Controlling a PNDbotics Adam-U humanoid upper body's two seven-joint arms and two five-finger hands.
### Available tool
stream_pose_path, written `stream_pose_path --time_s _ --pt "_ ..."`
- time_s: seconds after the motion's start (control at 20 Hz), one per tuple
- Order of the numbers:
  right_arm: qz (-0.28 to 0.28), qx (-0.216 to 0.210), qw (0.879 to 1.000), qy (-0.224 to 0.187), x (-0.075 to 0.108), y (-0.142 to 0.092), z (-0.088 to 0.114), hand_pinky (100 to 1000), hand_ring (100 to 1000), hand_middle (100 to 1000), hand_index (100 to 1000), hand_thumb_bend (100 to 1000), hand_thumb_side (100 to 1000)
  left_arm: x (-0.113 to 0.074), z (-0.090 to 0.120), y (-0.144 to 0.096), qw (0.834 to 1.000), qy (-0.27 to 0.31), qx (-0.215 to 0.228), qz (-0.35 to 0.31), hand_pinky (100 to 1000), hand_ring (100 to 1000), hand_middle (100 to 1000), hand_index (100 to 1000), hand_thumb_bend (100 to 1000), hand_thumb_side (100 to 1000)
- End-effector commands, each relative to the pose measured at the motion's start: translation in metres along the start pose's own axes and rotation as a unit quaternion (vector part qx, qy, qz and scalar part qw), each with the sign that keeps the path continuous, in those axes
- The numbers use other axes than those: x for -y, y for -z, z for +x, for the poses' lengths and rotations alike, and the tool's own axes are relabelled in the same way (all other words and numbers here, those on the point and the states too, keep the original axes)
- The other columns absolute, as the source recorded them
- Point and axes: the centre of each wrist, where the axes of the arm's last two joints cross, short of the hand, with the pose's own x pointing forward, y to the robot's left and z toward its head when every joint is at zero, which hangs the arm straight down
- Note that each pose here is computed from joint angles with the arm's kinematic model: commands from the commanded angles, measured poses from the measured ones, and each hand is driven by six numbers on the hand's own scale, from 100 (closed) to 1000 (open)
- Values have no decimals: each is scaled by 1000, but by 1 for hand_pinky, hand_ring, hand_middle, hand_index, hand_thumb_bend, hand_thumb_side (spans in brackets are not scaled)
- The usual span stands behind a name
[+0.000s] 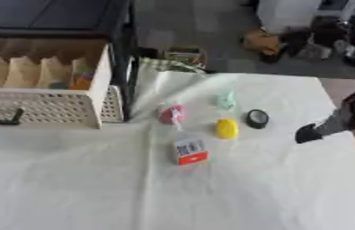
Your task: Pick up objects from table and place into drawer.
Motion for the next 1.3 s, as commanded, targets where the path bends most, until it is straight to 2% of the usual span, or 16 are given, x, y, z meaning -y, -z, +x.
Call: stream_pose_path --time_s 0.05,0.15,0.35,0.7,0.9,0.95,1.2,1.3 --pt "6 -1 1000 2 4 7 -4 902 846 688 934 901 568 -2 5 6 1000 1 8 -6 282 333 500 843 100 611" --pt "9 5 1000 10 1 15 -4 897 839 678 930 903 555 0 4 6 1000 -2 7 -9 281 332 499 841 100 608" --pt "21 21 999 22 -5 31 -2 890 837 721 920 893 528 2 4 7 1000 -6 6 -11 280 331 499 835 100 606" --pt "35 41 998 35 -14 53 4 880 825 685 900 870 486 4 4 7 1000 -14 0 -11 280 331 499 826 100 608" --pt "38 42 998 38 -18 58 3 880 825 685 900 870 486 4 4 8 1000 -16 -1 -11 280 331 499 826 100 608" --pt "41 44 997 41 -20 61 3 873 818 654 891 877 465 4 4 8 1000 -17 0 -10 280 332 499 823 100 613" --pt "63 48 995 57 -36 84 4 874 823 683 892 831 453 6 4 10 1000 -22 2 -11 280 331 498 820 100 610" --pt "75 49 994 57 -43 89 2 874 825 695 890 810 368 6 4 10 1000 -23 3 -10 280 331 499 820 100 611"
